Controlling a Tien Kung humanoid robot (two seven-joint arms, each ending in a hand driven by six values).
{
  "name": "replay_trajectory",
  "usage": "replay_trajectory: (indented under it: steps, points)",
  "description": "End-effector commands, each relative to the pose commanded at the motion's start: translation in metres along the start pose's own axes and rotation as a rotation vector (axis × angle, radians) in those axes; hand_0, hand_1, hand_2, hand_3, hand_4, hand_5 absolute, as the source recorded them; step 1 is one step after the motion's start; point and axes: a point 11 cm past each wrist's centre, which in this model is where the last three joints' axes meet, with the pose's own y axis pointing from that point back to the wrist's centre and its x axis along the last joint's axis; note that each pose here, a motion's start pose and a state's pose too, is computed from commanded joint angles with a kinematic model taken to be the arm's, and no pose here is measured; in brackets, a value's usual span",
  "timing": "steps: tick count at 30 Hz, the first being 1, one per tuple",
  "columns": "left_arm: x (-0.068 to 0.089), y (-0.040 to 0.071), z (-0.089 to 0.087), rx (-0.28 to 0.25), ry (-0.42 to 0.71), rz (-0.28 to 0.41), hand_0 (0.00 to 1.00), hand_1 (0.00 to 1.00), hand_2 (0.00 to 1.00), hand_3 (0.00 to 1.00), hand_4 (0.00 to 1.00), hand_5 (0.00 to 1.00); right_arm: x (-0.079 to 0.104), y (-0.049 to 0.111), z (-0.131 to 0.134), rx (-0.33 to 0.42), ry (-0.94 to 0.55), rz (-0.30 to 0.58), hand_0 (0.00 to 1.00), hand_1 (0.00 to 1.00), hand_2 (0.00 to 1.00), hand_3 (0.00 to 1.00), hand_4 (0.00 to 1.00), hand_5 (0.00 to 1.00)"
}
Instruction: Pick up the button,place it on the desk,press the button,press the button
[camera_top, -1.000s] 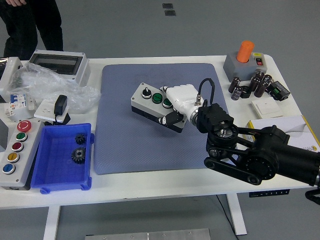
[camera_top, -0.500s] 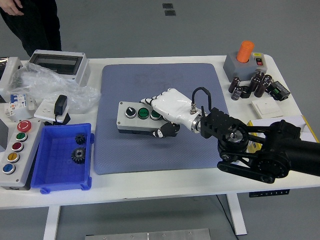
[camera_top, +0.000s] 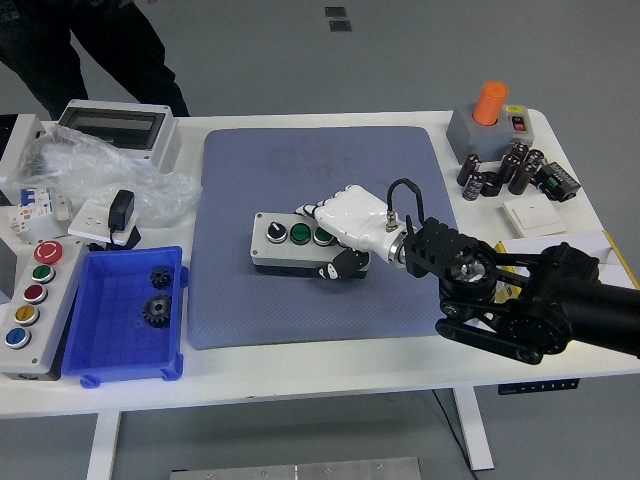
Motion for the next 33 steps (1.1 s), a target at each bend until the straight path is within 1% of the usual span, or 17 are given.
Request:
replay_trajectory:
  steps: [2, 3, 9, 10, 14, 15, 20, 21, 27, 28, 33]
  points:
    - [-0.0002, 0.0000, 0.0001, 0.000, -0.001, -0.001, 0.658, 0.685, 0.669, 0.737, 0.853, 0.546, -0.0029, 0.0001, 0.0005, -0.007, -0.008, -0.010, 0.501, 0.567, 0.455, 0.360, 0.423, 0.002]
    - [-0.0004, 0.0000, 0.0001, 0.000, -0.001, -0.001, 0.655, 0.685, 0.669, 0.736, 0.851, 0.545, -0.0041, 0.0001, 0.0007, -0.010, -0.010, -0.015, 0.697, 0.707, 0.681, 0.596, 0.625, 0.002]
    - [-0.0011, -0.0002, -0.0006, 0.001, -0.002, -0.005, 0.655, 0.685, 0.669, 0.736, 0.851, 0.545, -0.0079, 0.0013, 0.0034, -0.026, -0.008, -0.021, 0.697, 0.707, 0.681, 0.596, 0.625, 0.002]
    - [-0.0012, -0.0002, -0.0007, 0.002, -0.002, -0.005, 0.654, 0.685, 0.668, 0.735, 0.850, 0.546, -0.0081, 0.0015, 0.0036, -0.027, -0.007, -0.021, 0.780, 0.751, 0.744, 0.733, 0.793, 0.140]
    - [-0.0015, -0.0002, -0.0008, 0.002, -0.004, -0.008, 0.654, 0.685, 0.668, 0.735, 0.850, 0.546, -0.0085, 0.0024, 0.0040, -0.030, -0.004, -0.016, 0.780, 0.751, 0.744, 0.733, 0.793, 0.140]
    - [-0.0016, -0.0002, -0.0009, 0.002, -0.004, -0.008, 0.653, 0.683, 0.669, 0.731, 0.849, 0.546, -0.0085, 0.0026, 0.0040, -0.030, -0.004, -0.014, 0.808, 0.770, 0.783, 0.820, 0.902, 0.268]
    - [-0.0025, -0.0005, -0.0018, 0.005, -0.005, -0.011, 0.653, 0.683, 0.669, 0.731, 0.849, 0.546, -0.0069, 0.0029, 0.0055, -0.039, -0.006, -0.009, 0.808, 0.770, 0.783, 0.820, 0.902, 0.268]
    - [-0.0026, -0.0005, -0.0020, 0.005, -0.006, -0.011, 0.653, 0.684, 0.665, 0.725, 0.848, 0.545, -0.0066, 0.0028, 0.0057, -0.040, -0.006, -0.009, 0.817, 0.781, 0.821, 0.894, 0.948, 0.302]
    - [-0.0027, -0.0004, -0.0018, 0.005, -0.007, -0.014, 0.653, 0.684, 0.665, 0.725, 0.848, 0.545, -0.0055, 0.0027, 0.0056, -0.041, -0.012, -0.014, 0.817, 0.781, 0.821, 0.894, 0.948, 0.302]
    - [-0.0029, -0.0004, -0.0017, 0.005, -0.007, -0.015, 0.653, 0.683, 0.662, 0.718, 0.845, 0.542, -0.0056, 0.0026, 0.0058, -0.042, -0.014, -0.017, 0.816, 0.780, 0.826, 0.912, 0.982, 0.338]
    - [-0.0038, -0.0005, -0.0018, 0.005, -0.009, -0.018, 0.653, 0.683, 0.662, 0.718, 0.845, 0.542, -0.0077, 0.0026, 0.0097, -0.063, -0.041, -0.047, 0.816, 0.780, 0.826, 0.912, 0.982, 0.338]
